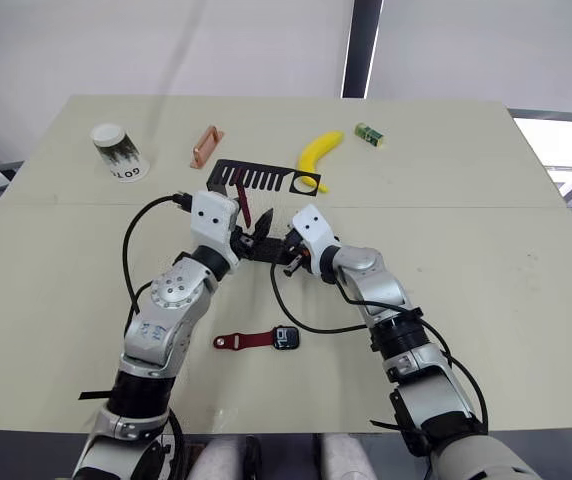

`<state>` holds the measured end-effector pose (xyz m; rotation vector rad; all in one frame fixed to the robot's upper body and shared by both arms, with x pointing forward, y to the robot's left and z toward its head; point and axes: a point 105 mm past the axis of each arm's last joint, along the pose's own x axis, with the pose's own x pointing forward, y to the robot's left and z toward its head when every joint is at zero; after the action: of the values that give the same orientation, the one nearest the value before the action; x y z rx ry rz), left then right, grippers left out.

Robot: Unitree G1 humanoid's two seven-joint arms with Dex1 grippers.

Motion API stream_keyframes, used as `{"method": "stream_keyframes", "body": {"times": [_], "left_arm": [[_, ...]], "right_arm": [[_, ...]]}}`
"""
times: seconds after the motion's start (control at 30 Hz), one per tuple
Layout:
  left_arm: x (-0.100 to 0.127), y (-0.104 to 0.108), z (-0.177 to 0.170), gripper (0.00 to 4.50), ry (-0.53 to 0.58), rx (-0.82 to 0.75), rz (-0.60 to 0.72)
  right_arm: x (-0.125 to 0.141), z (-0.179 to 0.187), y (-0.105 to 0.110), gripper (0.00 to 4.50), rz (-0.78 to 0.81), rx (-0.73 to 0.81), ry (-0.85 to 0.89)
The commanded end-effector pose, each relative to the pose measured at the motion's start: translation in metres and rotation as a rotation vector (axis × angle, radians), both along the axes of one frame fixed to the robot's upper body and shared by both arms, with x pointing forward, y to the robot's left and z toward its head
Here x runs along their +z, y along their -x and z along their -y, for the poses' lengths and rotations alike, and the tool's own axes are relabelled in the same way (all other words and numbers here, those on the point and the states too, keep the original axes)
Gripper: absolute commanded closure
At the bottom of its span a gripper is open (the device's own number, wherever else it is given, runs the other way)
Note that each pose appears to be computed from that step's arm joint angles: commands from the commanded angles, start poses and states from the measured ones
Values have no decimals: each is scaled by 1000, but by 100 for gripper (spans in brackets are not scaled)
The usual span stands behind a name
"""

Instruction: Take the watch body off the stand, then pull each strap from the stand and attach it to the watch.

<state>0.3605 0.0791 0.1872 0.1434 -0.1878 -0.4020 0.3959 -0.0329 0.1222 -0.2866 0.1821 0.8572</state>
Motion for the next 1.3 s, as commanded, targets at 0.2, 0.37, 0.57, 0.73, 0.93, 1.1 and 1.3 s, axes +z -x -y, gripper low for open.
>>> {"method": "stream_keyframes", "body": {"times": [0.2, 0.37, 0.57, 0.73, 0.93, 1.1, 1.3], "left_arm": [[19, 5, 5, 445, -29, -3, 99], [24, 12, 1, 445, -45, -5, 136], [26, 18, -3, 445, -46, 9, 156], [28, 18, 1, 445, -42, 10, 162], [30, 26, 0, 445, -47, -1, 170], [30, 39, -16, 445, -63, -7, 157], [29, 57, -26, 445, -89, -58, 133]], "right_arm": [[-23, 15, 1, 450, -71, -52, 57], [-23, 16, 2, 450, -74, -52, 60], [-24, 15, 1, 450, -75, -49, 63], [-21, 14, 0, 450, -71, -46, 64], [-20, 15, -1, 450, -68, -47, 66], [-19, 15, -1, 450, -66, -45, 65], [-18, 16, -4, 450, -59, -49, 58]]}}
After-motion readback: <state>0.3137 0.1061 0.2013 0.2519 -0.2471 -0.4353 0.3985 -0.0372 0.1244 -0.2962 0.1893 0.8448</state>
